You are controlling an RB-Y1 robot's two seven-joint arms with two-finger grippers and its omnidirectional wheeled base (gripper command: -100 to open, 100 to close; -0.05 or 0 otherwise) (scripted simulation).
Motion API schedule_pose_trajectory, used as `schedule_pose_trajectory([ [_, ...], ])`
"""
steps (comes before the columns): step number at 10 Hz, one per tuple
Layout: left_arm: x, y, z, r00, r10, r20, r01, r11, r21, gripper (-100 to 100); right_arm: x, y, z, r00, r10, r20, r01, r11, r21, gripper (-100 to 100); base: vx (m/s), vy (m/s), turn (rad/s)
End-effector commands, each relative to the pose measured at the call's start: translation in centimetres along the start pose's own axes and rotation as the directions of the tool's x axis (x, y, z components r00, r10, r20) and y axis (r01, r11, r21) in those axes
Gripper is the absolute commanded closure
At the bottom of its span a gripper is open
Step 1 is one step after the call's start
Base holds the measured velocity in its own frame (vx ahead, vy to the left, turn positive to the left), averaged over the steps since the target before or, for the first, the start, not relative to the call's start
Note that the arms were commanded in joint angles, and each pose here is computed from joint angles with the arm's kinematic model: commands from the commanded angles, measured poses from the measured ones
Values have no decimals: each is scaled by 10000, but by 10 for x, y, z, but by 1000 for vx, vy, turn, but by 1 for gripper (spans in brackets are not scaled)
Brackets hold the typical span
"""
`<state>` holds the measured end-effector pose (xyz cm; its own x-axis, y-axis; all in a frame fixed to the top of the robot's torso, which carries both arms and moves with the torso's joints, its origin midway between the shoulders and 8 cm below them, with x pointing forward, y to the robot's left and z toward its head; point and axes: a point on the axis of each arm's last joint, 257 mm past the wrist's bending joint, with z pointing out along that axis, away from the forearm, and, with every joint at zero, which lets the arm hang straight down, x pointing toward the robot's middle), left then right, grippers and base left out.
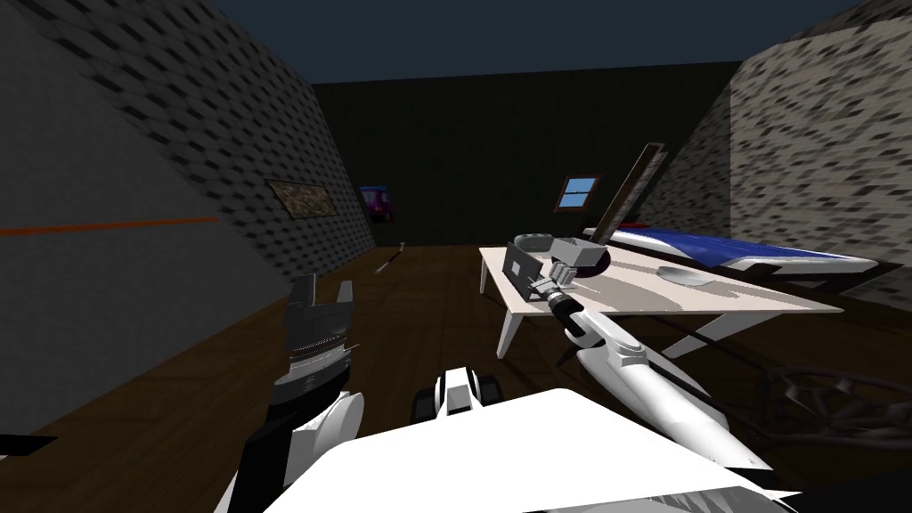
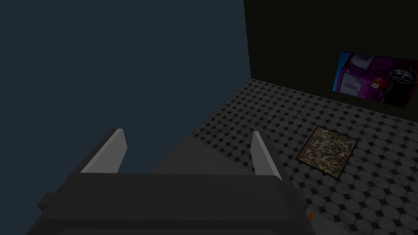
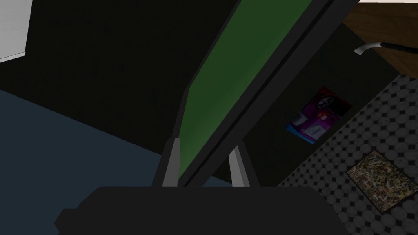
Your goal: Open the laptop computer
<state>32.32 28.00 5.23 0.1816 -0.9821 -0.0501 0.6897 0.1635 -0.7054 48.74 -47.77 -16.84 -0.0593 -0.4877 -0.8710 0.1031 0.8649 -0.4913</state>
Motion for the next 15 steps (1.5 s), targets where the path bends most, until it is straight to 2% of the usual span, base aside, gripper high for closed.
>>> schedule_pose_trajectory([
  [1,0,0,0,10000,0,0,0,10000,0,0,3,-5,6,9948,1016,-21,-1016,9948,125,100,-40,-65,20],
  [2,0,0,0,10000,0,0,0,10000,0,0,3,-6,8,9901,1404,-10,-1404,9900,144,100,-36,-55,13],
  [3,0,0,0,10000,0,0,0,10000,0,0,-1,-2,8,9932,1161,65,-1161,9932,54,100,-16,-20,13],
  [4,0,0,0,10000,0,0,0,10000,-1,0,4,4,12,9789,2042,55,-2043,9789,107,100,-23,-52,2],
  [7,0,0,0,10000,1,0,-1,10000,0,0,12,15,18,9468,3218,13,-3217,9467,168,100,-42,-103,22],
  [10,0,0,0,10000,1,0,-1,10000,0,0,19,28,24,9004,4351,-14,-4350,9002,213,100,-40,-87,-2],
  [11,0,0,0,10000,1,0,-1,10000,-1,0,23,38,28,8617,5074,-27,-5072,8615,234,100,-51,-135,11],
  [12,0,0,0,10000,1,-1,-1,10000,0,0,13,35,29,8835,4683,131,-4684,8834,103,100,-26,-61,22],
  [13,0,0,0,10000,1,0,-1,10000,-2,0,21,41,33,8359,5485,195,-5488,8356,241,100,-46,-74,54],
  [14,0,0,0,10000,1,0,-1,10000,0,0,22,41,33,8358,5487,173,-5490,8354,253,100,-43,-85,65],
  [15,0,0,0,10000,1,0,-1,10000,-1,0,27,45,34,8123,5829,176,-5832,8117,338,100,-34,-83,44],
])
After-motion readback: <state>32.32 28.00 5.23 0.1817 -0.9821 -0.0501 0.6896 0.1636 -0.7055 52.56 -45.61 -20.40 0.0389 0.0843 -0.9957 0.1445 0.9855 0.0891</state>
